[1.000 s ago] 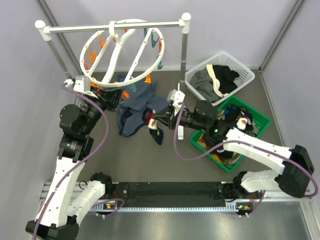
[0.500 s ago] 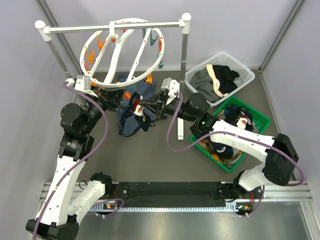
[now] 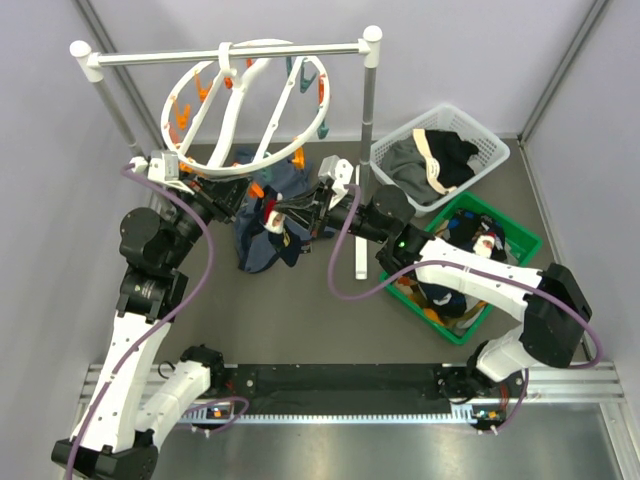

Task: Clip the socks to the hanger
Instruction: Clamp the sock onto the hanger, then open the clamp at the hanger.

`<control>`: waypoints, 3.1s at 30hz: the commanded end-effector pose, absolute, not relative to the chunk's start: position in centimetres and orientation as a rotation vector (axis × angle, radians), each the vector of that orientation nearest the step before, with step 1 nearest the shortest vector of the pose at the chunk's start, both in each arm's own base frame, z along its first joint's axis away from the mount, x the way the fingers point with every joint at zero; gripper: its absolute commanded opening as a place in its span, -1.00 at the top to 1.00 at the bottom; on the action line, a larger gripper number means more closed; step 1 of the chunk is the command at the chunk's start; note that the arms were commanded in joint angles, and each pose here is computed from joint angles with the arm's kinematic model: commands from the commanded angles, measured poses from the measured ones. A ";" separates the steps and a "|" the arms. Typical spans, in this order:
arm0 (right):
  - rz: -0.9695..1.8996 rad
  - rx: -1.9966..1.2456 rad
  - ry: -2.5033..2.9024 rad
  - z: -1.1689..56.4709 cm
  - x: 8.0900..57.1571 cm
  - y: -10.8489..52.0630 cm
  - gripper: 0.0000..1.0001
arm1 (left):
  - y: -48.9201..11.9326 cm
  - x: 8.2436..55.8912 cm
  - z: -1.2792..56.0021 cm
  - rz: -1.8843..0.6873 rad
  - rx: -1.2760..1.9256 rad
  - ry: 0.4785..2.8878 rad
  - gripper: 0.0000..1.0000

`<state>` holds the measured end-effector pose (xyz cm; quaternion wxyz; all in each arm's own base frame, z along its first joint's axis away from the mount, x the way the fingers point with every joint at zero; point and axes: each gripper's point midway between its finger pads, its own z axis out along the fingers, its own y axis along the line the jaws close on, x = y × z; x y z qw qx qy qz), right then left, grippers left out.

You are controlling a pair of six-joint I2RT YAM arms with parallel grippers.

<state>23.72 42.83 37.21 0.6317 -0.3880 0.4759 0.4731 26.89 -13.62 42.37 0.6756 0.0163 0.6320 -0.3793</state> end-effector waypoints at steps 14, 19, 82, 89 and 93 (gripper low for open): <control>1.123 -0.854 0.927 42.4 22.4 42.9 1.00 | -14.0 25.7 43.5 -0.870 0.081 1.400 1.00; 1.134 -0.851 0.934 42.4 22.7 43.5 1.00 | -14.2 25.6 43.6 -0.890 0.088 1.399 1.00; 1.014 -0.764 0.907 43.2 28.9 40.9 -0.13 | -12.9 25.5 44.9 -0.807 0.055 1.385 -0.62; 1.059 -0.775 0.899 43.3 28.9 41.8 0.01 | -13.0 25.3 45.5 -0.816 0.060 1.369 -0.63; 1.068 -0.781 0.912 42.9 28.8 41.9 0.12 | -13.1 25.2 45.9 -0.825 0.068 1.360 -0.62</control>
